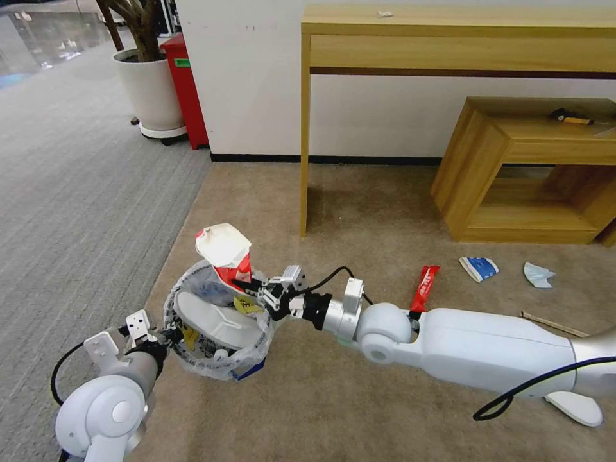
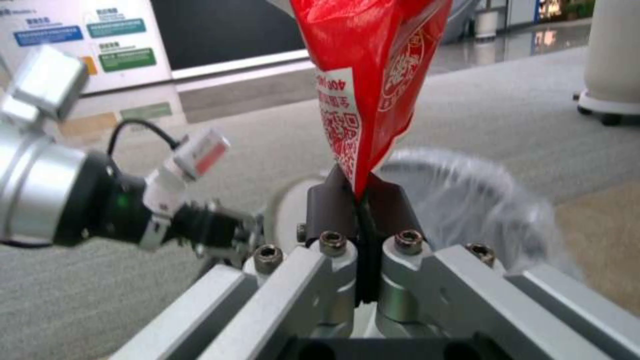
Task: Pick up the trash bin and place the garbage on the floor into it.
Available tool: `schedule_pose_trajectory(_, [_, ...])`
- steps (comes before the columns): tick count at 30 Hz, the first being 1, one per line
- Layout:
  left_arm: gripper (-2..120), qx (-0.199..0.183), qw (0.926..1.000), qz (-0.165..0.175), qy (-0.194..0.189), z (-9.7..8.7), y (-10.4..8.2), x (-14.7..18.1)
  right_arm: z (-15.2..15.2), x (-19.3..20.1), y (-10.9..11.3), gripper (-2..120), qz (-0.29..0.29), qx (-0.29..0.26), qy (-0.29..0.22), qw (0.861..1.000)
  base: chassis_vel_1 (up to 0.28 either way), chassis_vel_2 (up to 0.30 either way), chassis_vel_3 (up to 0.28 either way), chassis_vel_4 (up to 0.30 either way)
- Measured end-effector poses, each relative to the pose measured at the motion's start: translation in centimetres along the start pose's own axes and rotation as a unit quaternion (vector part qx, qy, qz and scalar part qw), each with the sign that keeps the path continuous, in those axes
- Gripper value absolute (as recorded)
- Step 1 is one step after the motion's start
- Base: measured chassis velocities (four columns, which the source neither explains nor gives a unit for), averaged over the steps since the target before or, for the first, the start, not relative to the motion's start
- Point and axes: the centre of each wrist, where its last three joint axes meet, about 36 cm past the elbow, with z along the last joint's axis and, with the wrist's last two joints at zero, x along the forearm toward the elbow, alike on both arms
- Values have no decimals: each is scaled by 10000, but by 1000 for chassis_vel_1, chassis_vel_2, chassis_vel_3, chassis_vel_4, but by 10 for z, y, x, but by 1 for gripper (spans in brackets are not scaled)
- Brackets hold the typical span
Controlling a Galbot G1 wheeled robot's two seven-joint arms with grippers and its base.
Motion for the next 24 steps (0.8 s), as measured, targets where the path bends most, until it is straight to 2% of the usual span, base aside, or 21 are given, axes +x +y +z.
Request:
schedule_pose_trajectory(14, [0, 25, 10000, -3, -43, -2, 0, 3, 25, -2, 4, 0, 223, -150, 221, 9994, 0, 0, 0, 0])
schedule_pose_trajectory(21, [0, 57, 10000, -64, -17, -2, 3, -3, 25, -3, 9, 0, 242, -175, 277, 9992, 0, 0, 0, 0])
schedule_pose_trajectory(24, [0, 73, 9999, -96, 9, -1, 5, -6, 23, -4, 11, 7, 233, -171, 276, 9992, 0, 0, 0, 0])
